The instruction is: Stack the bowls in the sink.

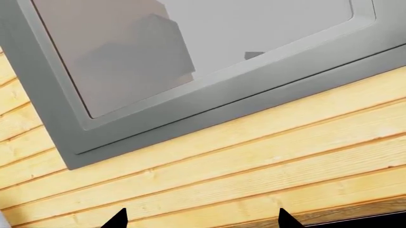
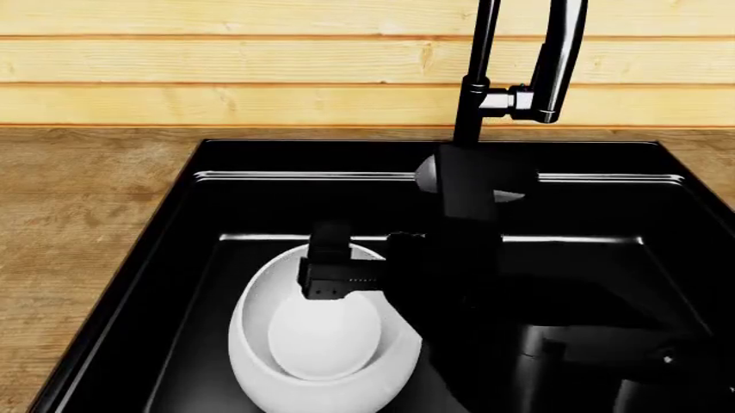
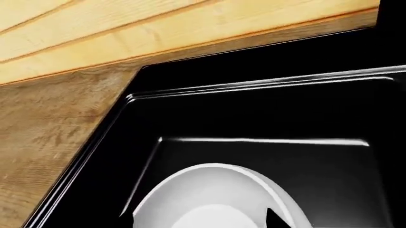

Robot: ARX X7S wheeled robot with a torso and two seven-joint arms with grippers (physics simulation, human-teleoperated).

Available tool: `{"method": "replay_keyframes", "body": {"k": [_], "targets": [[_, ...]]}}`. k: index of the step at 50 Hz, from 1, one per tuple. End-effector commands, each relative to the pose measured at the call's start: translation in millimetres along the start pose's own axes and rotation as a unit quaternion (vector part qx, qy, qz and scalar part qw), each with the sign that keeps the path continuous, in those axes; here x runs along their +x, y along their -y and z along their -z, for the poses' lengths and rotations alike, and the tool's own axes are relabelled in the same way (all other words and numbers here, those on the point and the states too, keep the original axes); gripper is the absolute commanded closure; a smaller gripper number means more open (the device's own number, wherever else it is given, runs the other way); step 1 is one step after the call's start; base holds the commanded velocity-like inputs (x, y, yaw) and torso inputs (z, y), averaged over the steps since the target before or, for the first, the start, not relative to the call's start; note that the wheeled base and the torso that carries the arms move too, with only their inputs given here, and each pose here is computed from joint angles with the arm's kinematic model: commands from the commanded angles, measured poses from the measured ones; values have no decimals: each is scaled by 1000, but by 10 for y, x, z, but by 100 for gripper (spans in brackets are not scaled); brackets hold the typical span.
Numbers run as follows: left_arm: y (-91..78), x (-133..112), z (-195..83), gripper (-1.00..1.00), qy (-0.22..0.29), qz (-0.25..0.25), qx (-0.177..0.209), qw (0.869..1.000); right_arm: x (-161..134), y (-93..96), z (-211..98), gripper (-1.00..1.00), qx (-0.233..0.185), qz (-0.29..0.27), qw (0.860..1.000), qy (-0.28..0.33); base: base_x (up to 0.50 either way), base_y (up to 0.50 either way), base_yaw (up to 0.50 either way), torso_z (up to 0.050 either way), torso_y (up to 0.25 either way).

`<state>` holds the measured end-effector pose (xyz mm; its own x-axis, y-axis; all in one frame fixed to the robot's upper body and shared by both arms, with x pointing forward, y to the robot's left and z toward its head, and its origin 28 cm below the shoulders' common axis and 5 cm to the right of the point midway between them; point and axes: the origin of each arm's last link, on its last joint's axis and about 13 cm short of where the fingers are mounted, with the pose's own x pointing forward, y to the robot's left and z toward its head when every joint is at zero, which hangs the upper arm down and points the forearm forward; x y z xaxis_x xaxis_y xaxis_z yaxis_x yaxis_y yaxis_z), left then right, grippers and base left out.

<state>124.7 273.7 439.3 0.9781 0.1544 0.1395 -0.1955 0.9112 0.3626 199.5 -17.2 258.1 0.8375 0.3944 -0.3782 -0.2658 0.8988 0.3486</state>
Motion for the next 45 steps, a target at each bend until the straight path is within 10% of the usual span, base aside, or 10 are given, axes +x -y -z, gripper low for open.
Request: {"method": "replay_keyframes", "body": {"k": [1,45], "targets": [[-5,-8,-8,-100,1,0,0,1000,-234,-140,-164,-100,-76,14,994,76,0,0,0,0,0],[-32,-74,-78,-100,6,-2,2,1000,-1392,-662,-908,-100,-239,94,934,250,0,0,0,0,0]]}}
